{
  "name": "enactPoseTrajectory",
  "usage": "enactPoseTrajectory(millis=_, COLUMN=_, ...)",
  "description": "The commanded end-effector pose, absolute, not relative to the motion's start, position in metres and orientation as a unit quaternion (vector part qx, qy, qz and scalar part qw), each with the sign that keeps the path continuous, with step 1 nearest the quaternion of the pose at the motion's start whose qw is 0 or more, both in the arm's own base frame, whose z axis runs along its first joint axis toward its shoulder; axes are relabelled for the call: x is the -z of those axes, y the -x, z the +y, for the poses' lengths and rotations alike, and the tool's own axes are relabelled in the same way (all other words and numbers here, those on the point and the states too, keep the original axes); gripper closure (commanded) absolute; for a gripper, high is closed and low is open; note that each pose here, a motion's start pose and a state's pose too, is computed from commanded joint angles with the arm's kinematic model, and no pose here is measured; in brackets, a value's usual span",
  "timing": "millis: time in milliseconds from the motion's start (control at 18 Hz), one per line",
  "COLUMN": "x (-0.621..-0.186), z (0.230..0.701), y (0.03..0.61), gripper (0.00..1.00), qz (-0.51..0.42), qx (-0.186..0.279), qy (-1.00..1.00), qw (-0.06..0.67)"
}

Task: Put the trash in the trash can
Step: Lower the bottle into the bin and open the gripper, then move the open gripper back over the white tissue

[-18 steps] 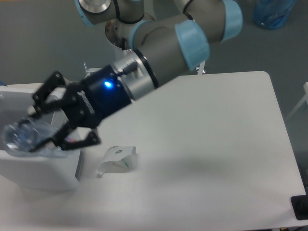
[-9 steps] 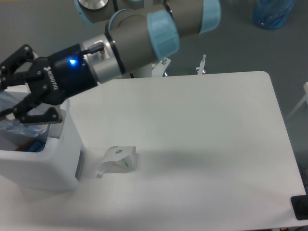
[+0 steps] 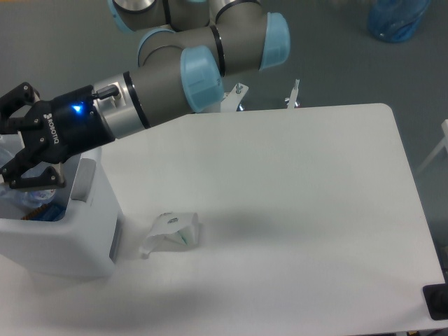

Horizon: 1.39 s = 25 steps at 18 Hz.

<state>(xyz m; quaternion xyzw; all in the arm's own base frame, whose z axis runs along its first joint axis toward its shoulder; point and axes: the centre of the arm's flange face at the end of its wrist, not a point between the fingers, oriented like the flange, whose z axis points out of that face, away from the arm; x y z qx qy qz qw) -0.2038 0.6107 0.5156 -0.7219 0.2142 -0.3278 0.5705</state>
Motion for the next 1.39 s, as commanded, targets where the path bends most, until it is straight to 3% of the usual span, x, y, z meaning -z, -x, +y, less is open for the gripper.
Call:
enactPoseTrajectory(millis=111, x=-0.515, z=0.611, y=0.204, gripper=0.00, qz=0.213, qx=0.329, qy=0.722, qw=0.570)
enactPoseTrajectory(millis=444, x=-0.515, z=0.600, y=0.240, gripper=0.00, qz=0.192, qx=0.311, qy=0.730, qw=0.578)
enactPoseTrajectory(millis=944, x=-0.515, z=0.555, y=0.375, gripper=0.00, qz=0.125, qx=0.235, qy=0.751, qw=0.604)
enactPoseTrajectory(millis=1167, x=-0.475, z=0.543, y=0.419, gripper=0.00, qz=0.085, qx=0.143, qy=0.829, qw=0.535)
enactPoseTrajectory(millis=1389, x=-0.415, z=0.536, y=0.448, gripper=0.00, qz=0.044, qx=0.137, qy=0.863, qw=0.484)
